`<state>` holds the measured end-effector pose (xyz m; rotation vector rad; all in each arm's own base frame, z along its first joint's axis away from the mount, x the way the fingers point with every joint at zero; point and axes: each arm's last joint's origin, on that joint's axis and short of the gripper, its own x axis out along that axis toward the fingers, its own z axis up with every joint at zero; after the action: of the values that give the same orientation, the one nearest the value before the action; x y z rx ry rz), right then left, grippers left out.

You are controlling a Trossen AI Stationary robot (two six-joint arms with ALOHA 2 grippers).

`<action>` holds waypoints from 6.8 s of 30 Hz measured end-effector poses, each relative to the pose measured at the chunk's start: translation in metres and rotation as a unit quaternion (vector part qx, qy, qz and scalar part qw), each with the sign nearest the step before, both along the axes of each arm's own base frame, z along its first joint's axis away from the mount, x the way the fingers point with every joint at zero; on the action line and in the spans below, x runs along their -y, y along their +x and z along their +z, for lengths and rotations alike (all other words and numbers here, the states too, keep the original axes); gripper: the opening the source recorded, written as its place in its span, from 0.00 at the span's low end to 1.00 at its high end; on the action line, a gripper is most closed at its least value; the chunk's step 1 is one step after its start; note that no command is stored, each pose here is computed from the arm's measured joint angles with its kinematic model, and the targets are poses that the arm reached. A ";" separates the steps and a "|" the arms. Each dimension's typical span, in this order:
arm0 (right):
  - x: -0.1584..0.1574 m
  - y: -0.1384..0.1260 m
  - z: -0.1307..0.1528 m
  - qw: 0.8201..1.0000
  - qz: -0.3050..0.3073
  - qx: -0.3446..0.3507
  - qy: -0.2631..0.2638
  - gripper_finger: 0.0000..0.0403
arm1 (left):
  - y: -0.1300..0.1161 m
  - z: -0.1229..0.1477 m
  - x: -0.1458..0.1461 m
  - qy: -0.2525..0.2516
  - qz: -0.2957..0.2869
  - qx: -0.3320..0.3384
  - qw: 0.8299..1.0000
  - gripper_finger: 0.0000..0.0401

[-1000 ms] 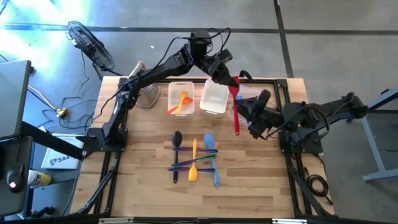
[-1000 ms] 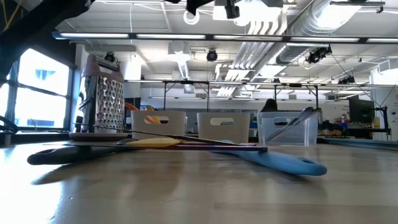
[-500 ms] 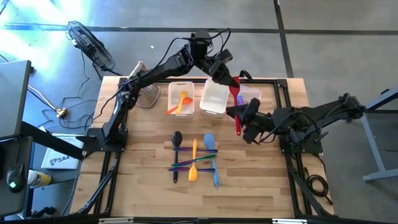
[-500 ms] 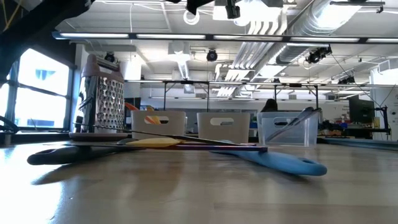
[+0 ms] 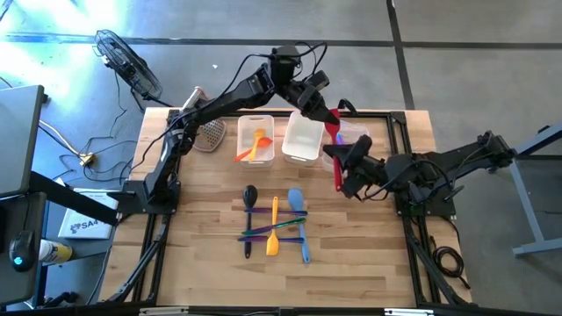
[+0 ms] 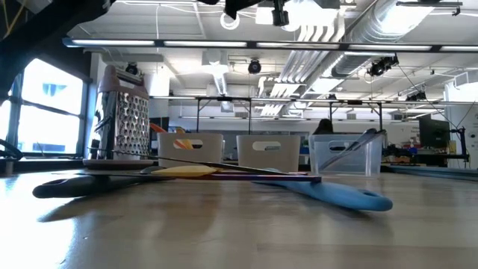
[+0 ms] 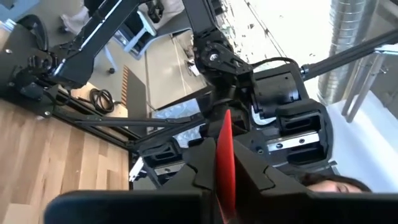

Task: Pick & Place Kitchen Items
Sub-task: Put the red spatula into the left white bin

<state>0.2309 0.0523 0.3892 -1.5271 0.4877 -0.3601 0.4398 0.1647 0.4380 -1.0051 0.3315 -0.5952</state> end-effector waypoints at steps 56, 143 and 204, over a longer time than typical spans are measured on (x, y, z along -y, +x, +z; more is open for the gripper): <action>0.088 -0.032 -0.020 0.733 0.032 0.038 0.678 0.01 | -0.009 0.003 0.075 0.483 0.064 0.121 0.865 0.31; 0.091 -0.026 -0.019 0.735 0.043 0.044 0.675 0.01 | 0.015 0.004 0.098 0.440 0.155 0.127 0.875 0.31; 0.081 -0.105 -0.005 0.728 -0.073 0.137 0.668 0.56 | -0.042 0.017 0.079 0.532 0.229 -0.075 0.812 0.06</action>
<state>0.1263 -0.0288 0.3843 -0.0046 0.4486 -0.2313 0.3979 0.0860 0.4550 -0.0051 0.4616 0.1602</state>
